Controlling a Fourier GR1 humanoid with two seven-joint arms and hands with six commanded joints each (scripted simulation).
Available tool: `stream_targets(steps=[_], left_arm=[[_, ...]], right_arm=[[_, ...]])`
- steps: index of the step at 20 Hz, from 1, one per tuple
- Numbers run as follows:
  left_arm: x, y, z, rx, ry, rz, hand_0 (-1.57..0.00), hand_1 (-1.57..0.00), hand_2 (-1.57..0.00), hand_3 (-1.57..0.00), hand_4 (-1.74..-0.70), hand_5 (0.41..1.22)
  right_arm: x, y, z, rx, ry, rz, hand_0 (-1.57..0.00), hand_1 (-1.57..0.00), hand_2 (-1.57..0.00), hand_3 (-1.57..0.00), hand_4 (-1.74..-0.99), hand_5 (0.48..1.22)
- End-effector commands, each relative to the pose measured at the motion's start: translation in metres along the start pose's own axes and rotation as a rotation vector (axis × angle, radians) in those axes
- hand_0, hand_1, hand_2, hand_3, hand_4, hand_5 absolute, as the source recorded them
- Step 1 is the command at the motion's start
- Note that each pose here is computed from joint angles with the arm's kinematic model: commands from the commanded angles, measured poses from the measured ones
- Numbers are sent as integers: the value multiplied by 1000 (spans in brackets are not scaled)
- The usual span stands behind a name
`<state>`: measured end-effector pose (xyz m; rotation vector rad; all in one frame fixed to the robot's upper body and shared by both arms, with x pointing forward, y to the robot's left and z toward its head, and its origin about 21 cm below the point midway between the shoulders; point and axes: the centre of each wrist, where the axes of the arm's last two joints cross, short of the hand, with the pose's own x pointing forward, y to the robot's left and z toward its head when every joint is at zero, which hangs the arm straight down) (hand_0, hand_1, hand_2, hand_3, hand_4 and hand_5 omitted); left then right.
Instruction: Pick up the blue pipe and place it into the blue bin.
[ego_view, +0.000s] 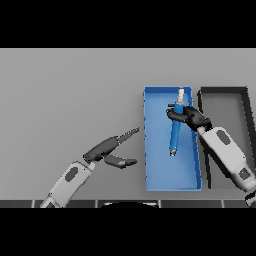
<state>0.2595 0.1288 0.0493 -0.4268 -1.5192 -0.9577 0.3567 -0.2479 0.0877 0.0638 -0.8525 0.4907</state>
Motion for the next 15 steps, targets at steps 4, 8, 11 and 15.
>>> stream_targets(steps=[4,8,11,15], left_arm=[[0,-1,-1,1,-10,2,1,1,1,1,-832,471],[1,1,5,5,-13,-1,1,1,1,1,-828,472],[3,2,4,6,-6,-13,1,1,1,1,-826,471],[6,5,1,7,8,-11,1,1,1,1,-826,474]], right_arm=[[3,2,0,-16,6,47,-98,-75,-72,-43,-1188,861],[-4,4,-1,-35,14,59,-40,-30,-29,-17,-1182,795],[-3,5,-1,-29,-8,56,-20,-15,-14,-8,-1186,774],[-2,6,0,-18,-2,66,-20,-15,-14,-8,-1186,769]])
